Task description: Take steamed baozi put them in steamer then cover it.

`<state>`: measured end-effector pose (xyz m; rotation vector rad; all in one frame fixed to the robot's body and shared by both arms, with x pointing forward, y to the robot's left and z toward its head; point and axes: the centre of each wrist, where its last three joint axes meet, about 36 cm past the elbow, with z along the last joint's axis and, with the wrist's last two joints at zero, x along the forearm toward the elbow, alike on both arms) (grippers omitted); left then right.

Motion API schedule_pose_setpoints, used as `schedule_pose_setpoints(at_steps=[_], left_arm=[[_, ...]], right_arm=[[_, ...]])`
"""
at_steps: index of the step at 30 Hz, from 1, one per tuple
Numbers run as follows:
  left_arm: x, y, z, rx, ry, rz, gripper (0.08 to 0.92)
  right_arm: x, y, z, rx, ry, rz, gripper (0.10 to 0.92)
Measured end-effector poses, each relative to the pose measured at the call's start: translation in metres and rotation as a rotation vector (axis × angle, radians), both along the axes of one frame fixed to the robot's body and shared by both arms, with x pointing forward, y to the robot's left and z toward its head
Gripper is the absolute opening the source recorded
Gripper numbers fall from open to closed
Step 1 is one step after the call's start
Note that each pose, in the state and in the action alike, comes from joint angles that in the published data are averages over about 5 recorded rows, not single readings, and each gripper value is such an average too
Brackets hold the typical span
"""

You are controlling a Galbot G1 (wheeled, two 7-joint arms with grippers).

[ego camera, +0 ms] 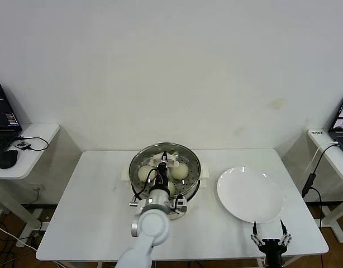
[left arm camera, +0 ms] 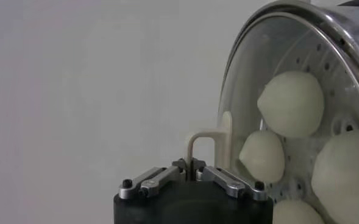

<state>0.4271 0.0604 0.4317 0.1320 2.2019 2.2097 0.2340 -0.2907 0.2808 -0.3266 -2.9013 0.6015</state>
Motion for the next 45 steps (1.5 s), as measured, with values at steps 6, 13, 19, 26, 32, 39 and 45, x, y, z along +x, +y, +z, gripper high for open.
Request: schedule_pose_setpoints(at_steps=[6,13,19,26,32,39,45], left_arm=[[0.002,-0.003,-0.002,0.001,0.003,-0.002,0.123],[0.002,-0.006,-0.004,-0.011,0.008,-0.005,0.123],[-0.005,-0.006,-0.004,-0.025,0.013,-0.02,0.215],[-0.019,0.003,0.002,-0.05,0.007,-0.03,0.414],[-0.04,0.02,0.011,-0.097,-0.009,-0.04,0.587],[-0.08,0.058,0.022,-0.216,0.001,-0.064,0.777],[-0.112,0.104,0.014,-0.429,0.035,-0.121,0.822]], right_arm=[[-0.002,0.0,0.0,-0.002,0.004,0.003,0.823],[-0.002,0.0,0.0,-0.003,0.005,0.005,0.823],[-0.002,0.002,-0.001,-0.002,0.008,0.011,0.823],[-0.002,0.004,-0.003,-0.003,0.016,0.015,0.823],[-0.004,0.004,-0.005,-0.006,0.022,0.017,0.823],[-0.007,0.003,-0.006,-0.001,0.028,0.034,0.823],[-0.011,0.003,-0.004,0.018,0.02,0.079,0.823]])
